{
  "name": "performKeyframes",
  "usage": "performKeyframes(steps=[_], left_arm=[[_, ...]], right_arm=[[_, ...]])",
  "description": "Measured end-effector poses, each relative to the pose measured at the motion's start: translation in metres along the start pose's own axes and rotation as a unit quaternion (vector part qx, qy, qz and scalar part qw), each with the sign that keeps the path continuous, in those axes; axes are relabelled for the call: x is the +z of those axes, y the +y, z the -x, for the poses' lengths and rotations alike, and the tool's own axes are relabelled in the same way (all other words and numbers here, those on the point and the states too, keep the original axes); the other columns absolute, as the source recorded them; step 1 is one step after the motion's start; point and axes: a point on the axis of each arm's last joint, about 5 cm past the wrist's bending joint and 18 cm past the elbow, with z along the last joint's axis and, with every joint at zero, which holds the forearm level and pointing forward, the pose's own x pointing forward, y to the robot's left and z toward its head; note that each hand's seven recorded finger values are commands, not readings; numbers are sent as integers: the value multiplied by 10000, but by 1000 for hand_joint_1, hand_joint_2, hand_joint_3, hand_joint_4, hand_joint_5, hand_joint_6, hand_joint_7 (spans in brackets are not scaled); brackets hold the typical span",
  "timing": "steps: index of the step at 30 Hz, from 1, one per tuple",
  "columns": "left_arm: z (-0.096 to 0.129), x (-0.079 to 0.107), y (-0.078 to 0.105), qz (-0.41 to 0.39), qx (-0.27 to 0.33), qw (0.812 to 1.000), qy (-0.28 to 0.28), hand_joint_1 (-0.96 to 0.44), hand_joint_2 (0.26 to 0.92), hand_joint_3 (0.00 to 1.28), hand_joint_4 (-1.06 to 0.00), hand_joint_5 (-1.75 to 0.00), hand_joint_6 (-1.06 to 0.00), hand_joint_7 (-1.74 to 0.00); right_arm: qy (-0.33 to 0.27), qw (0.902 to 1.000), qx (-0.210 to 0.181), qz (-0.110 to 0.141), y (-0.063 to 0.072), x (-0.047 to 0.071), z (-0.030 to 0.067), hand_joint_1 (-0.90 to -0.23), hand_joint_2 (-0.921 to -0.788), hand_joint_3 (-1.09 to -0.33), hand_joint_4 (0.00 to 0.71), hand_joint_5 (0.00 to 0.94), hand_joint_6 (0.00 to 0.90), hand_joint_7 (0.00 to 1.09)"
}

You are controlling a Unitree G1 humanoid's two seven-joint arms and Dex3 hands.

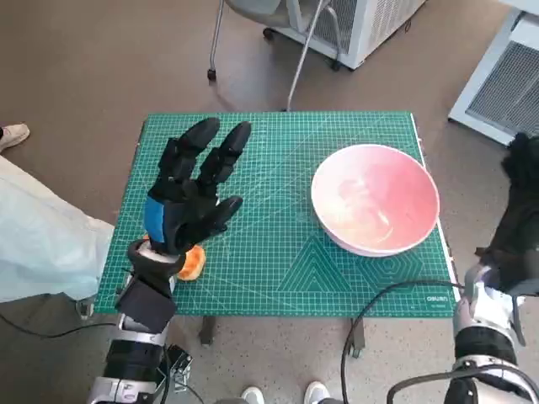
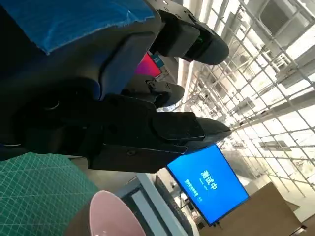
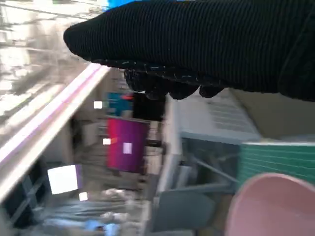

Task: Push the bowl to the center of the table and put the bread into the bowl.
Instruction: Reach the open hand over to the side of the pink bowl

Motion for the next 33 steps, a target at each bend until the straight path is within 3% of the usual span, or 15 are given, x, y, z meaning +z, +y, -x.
performKeyframes(steps=[6,17,33], left_arm=[[2,-1,14,7,-3,10000,5,-201,921,245,-414,-2,-278,-530],[-13,26,78,-24,73,10000,-47,-206,921,241,-423,-6,-282,-541],[73,127,184,-275,197,9994,-29,-219,921,233,-426,-6,-211,-708]], right_arm=[[541,9985,81,-94,69,-63,10,-579,-921,-855,315,1,91,671],[1315,9883,292,-721,260,-106,-27,-508,-921,-833,268,1,162,529],[1957,9715,456,-1261,579,-141,19,-530,-921,-822,267,12,225,416]])
